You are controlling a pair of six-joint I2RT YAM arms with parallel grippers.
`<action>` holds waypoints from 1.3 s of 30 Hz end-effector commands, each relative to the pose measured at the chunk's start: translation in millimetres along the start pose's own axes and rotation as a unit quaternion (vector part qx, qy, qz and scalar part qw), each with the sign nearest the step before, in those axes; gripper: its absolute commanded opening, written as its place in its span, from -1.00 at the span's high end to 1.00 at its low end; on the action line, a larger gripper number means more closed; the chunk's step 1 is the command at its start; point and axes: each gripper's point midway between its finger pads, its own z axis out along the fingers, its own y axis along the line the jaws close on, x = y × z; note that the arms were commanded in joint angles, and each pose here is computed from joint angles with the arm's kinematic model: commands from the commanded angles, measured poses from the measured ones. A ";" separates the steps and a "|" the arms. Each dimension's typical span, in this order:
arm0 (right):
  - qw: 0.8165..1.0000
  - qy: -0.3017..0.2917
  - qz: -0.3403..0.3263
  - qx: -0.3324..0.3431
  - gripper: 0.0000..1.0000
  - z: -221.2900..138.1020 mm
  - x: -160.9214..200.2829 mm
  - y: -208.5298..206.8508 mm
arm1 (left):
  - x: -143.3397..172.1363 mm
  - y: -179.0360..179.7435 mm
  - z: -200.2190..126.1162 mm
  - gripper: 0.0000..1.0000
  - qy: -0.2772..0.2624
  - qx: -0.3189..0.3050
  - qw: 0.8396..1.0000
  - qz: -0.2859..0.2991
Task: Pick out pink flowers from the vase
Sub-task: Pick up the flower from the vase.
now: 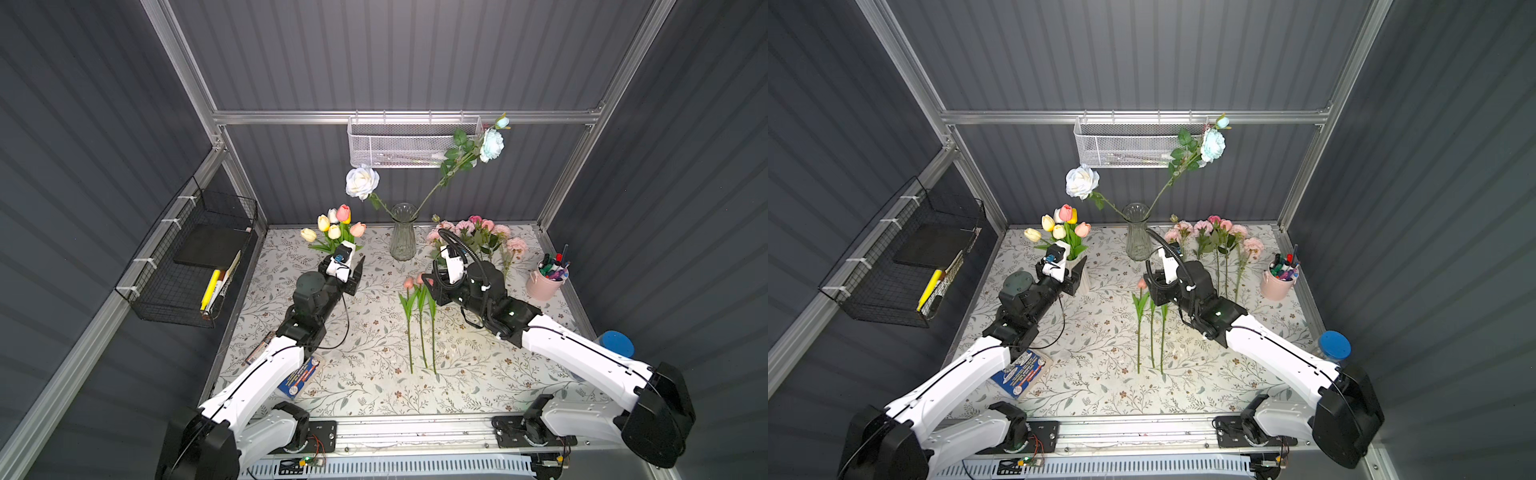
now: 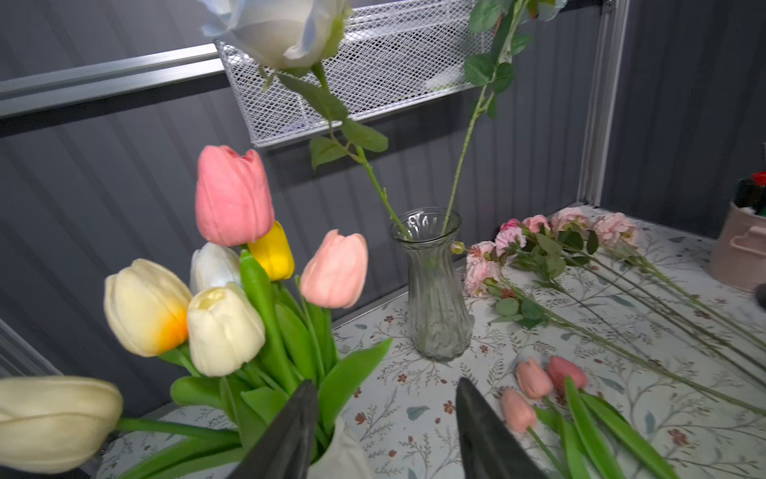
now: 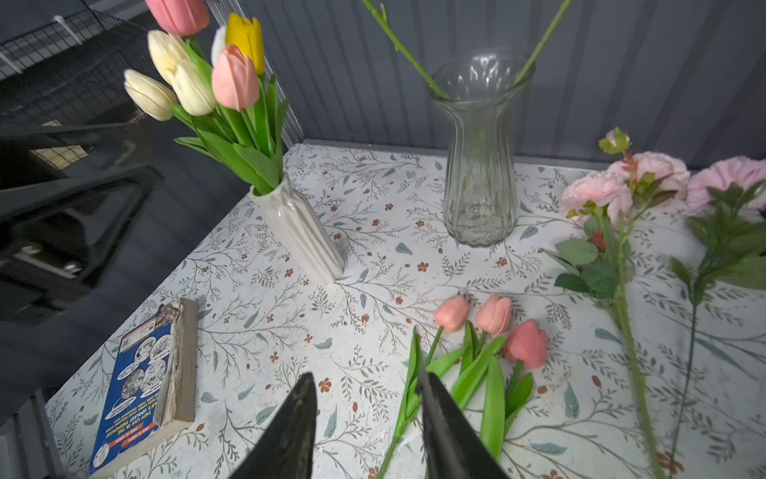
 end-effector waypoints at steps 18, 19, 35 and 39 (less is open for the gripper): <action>0.997 -0.048 -0.006 -0.052 0.14 -16.9 4.1 12.9 | 8.0 10.9 33.7 0.01 -0.004 0.120 0.991 0.056; 0.998 -0.048 -0.006 -0.051 0.14 -16.8 4.5 12.5 | 8.9 12.6 35.3 0.02 -0.003 0.116 0.992 0.054; 0.998 -0.037 -0.009 -0.045 0.14 -14.8 11.6 11.3 | 22.0 27.6 61.2 0.21 0.019 0.092 0.995 0.040; 0.998 -0.034 -0.013 -0.047 0.14 -13.5 13.1 13.2 | 23.9 32.6 66.0 0.27 0.022 0.083 0.996 0.039</action>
